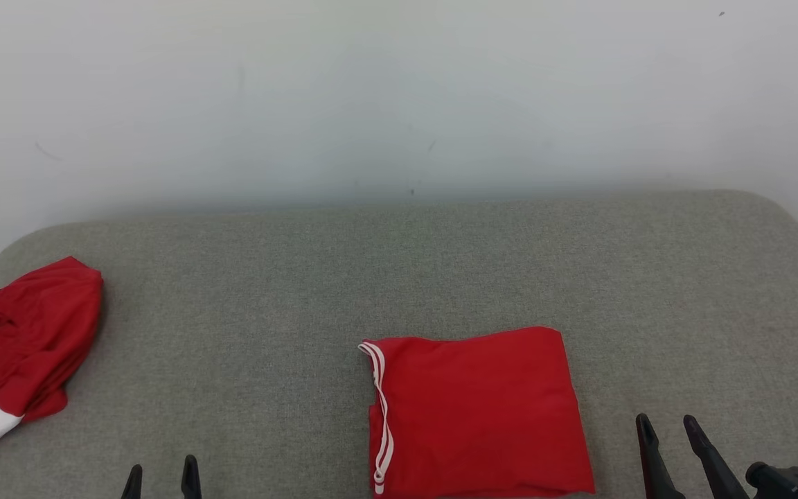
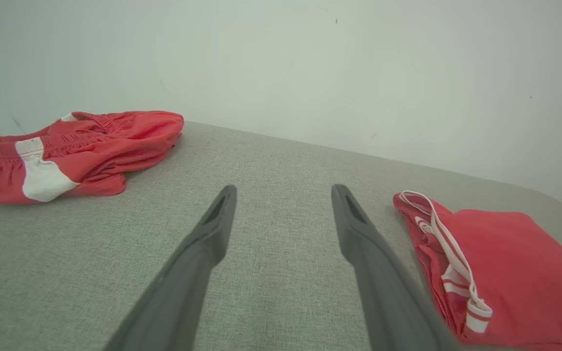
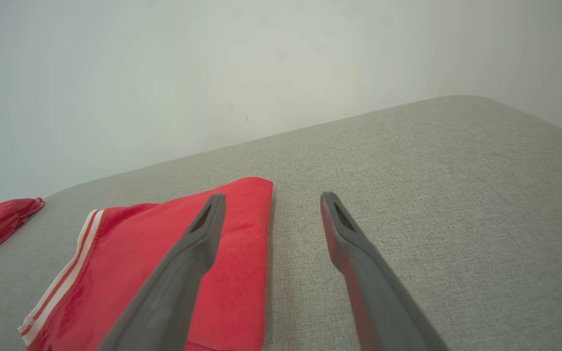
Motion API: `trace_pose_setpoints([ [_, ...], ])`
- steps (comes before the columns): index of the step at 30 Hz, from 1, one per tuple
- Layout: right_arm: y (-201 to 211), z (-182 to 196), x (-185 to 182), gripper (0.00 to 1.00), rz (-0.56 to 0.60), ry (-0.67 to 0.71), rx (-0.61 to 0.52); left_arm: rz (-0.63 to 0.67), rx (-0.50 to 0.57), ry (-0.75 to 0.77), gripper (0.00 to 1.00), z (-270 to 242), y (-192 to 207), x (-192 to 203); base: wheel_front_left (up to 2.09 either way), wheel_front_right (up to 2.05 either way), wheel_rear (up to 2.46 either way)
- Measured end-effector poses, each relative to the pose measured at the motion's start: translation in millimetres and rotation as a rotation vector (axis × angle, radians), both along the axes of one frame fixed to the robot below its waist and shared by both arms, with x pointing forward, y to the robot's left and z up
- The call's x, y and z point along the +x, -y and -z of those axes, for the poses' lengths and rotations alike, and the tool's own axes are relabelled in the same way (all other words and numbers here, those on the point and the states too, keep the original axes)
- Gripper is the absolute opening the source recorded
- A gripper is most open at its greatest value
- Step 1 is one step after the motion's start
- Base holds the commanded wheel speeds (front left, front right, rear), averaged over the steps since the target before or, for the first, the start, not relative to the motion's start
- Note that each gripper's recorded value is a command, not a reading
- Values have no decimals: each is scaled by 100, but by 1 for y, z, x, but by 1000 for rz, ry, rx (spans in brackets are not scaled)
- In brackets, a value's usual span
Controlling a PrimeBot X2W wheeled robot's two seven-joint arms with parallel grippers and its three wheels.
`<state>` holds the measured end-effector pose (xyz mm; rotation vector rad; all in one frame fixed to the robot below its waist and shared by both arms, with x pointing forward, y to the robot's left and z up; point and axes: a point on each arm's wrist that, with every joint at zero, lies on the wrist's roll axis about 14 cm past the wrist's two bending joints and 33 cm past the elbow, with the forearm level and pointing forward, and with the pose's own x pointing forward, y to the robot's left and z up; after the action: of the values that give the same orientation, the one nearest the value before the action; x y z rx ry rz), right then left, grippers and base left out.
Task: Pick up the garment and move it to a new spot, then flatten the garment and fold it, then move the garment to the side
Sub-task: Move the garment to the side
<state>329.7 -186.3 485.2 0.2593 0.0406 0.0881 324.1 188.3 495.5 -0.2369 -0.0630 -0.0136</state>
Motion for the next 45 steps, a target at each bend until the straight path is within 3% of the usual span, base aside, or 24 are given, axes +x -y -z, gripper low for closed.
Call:
trace_pose_setpoints([
  [17,0,-8,18,100,0,-23,47,-6,-11,-16,100,4,1,0,0,0,0],
  [26,-11,-9,58,100,-77,-217,14,-42,-30,-31,100,8,-7,1,0,0,0],
  [29,-13,7,74,100,-90,-362,-22,-52,-35,-43,100,11,-9,7,0,0,0],
  [36,-29,53,78,100,-148,-635,-60,-84,-38,-61,100,16,-17,15,0,0,0],
  [45,-52,97,69,100,-240,-825,-84,-124,-39,-97,100,27,-28,20,0,0,0],
])
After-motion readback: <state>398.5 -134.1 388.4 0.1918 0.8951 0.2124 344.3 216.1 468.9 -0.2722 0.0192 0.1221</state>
